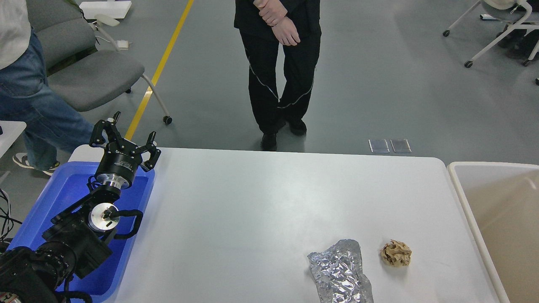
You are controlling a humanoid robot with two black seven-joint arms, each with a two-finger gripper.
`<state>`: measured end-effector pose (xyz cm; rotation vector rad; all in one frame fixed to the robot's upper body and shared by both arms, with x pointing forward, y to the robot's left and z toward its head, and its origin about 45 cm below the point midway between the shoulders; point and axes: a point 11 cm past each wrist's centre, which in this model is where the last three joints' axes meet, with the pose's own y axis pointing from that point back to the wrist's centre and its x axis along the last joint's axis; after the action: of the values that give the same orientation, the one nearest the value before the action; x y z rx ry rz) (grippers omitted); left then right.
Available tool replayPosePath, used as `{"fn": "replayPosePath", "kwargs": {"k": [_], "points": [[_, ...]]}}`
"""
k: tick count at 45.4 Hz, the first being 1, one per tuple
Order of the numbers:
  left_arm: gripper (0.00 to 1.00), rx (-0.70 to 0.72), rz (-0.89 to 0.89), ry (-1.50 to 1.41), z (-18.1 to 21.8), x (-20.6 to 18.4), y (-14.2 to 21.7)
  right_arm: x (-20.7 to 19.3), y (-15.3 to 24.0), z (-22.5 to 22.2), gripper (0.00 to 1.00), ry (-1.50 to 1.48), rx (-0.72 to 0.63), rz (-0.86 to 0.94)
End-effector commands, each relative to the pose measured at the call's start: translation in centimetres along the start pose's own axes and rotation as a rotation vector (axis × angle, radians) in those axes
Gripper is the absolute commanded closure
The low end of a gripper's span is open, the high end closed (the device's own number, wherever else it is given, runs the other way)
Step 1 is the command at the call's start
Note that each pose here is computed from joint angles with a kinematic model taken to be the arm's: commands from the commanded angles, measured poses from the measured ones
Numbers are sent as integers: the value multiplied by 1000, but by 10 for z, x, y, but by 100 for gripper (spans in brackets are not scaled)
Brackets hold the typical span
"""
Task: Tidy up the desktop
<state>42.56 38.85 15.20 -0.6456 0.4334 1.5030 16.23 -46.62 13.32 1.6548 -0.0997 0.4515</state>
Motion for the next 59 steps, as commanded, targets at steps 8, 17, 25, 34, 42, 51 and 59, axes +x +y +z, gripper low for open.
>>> {"fn": "replayPosePath", "kwargs": {"k": [8,17,25,34,42,51,59], "points": [[0,0,-1,1,0,0,0,2,6,4,100,6,-3,8],[0,0,0,0,0,0,0,5,9,6,100,5,-11,17],[0,-1,-1,0,0,-1,-1,35,35,12,100,34,-31,85],[0,-1,1,1,0,0,0,73,83,11,100,94,7,111],[0,0,0,0,0,0,0,108,128,16,100,118,7,151],[0,0,0,0,0,0,0,155,173,3,100,121,4,175],[0,0,0,0,0,0,0,197,213,-19,100,168,6,257]]}}
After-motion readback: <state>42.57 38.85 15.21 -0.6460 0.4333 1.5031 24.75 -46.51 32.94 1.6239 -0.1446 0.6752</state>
